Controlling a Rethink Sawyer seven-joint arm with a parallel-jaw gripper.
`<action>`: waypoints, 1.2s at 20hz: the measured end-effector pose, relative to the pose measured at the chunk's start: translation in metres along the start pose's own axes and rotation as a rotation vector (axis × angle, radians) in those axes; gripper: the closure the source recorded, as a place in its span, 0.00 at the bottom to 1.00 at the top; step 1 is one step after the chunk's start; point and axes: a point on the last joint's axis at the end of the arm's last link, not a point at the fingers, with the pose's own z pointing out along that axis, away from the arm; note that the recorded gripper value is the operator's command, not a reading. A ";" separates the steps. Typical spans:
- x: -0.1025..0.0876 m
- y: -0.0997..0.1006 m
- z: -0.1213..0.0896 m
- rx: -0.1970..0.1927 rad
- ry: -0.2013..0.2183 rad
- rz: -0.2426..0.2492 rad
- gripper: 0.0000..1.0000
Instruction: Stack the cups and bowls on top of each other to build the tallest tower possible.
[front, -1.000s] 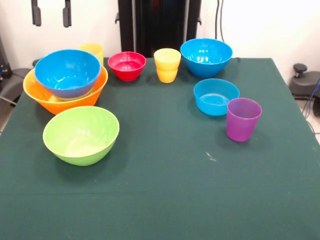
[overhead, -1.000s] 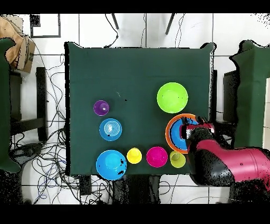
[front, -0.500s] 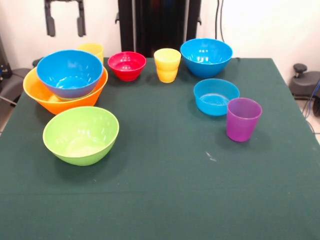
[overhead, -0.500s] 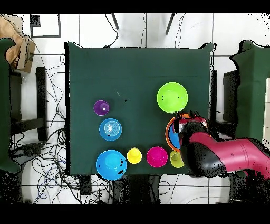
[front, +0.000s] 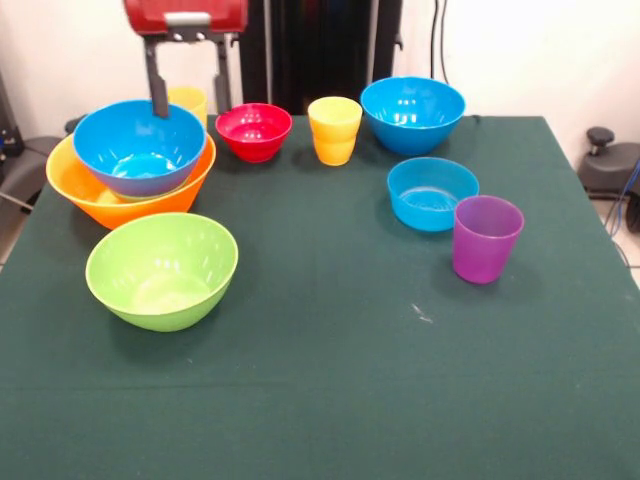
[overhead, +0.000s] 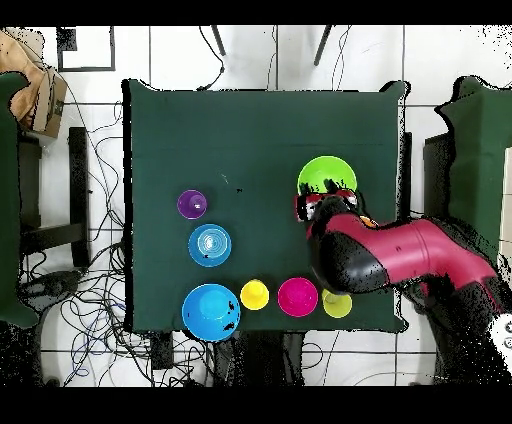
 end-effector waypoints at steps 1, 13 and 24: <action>-0.004 0.005 0.004 -0.003 0.000 -0.004 0.00; -0.018 0.024 0.034 -0.017 0.014 0.016 0.00; -0.004 0.004 0.046 -0.002 0.040 0.068 0.00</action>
